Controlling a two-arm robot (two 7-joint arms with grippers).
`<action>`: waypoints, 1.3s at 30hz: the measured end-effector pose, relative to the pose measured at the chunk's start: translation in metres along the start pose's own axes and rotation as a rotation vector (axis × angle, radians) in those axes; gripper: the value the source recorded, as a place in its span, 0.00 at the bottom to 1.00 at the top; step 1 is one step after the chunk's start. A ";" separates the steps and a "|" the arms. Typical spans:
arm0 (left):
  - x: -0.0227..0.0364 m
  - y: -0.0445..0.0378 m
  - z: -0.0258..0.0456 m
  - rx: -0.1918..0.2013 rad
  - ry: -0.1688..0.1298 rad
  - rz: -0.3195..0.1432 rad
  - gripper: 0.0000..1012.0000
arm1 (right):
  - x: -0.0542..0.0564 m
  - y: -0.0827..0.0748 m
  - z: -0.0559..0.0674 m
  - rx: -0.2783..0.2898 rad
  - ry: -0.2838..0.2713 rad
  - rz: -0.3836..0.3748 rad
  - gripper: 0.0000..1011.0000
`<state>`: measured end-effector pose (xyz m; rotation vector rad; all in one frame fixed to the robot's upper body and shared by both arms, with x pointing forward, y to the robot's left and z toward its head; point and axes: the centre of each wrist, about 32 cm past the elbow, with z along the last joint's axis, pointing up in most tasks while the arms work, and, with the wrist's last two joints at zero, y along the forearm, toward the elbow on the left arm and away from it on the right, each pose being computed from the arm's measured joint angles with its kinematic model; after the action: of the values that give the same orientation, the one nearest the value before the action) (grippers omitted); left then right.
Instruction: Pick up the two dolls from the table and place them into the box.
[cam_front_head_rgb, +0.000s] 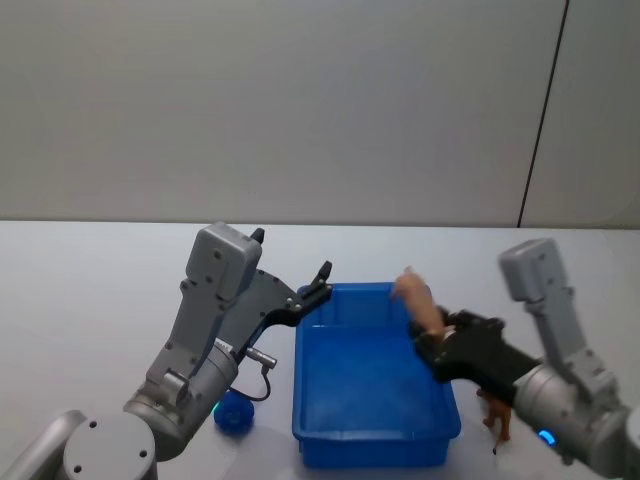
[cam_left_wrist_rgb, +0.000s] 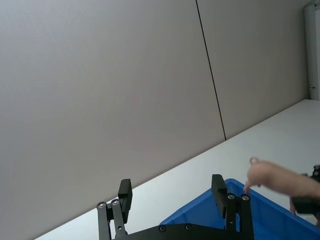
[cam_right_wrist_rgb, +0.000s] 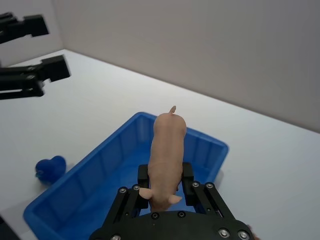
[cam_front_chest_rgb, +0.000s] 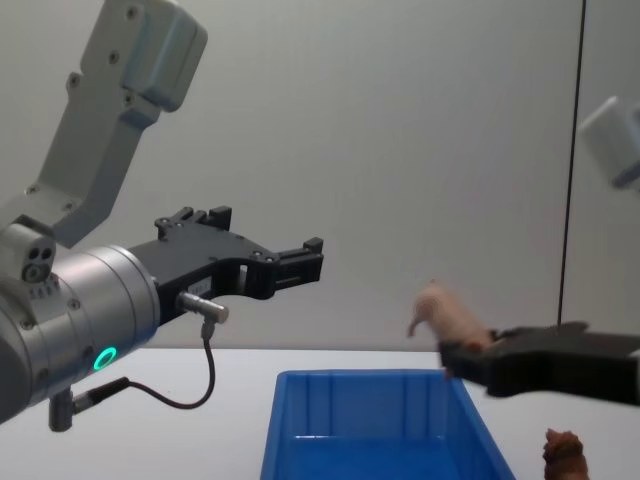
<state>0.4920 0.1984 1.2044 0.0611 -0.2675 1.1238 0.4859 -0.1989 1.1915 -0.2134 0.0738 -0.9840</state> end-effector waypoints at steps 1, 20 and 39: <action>0.0000 0.0000 0.0000 0.000 0.000 0.000 0.99 | -0.004 0.003 -0.001 -0.010 0.000 0.016 0.36; 0.0000 0.0000 0.0000 0.000 0.000 0.000 0.99 | -0.023 0.019 -0.007 -0.033 -0.018 0.070 0.87; 0.0000 0.0000 0.0000 0.000 0.000 0.000 0.99 | 0.000 -0.005 -0.014 0.001 -0.004 -0.065 0.99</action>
<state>0.4920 0.1984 1.2044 0.0612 -0.2676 1.1237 0.4797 -0.2040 1.1785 -0.2181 0.0635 -1.0485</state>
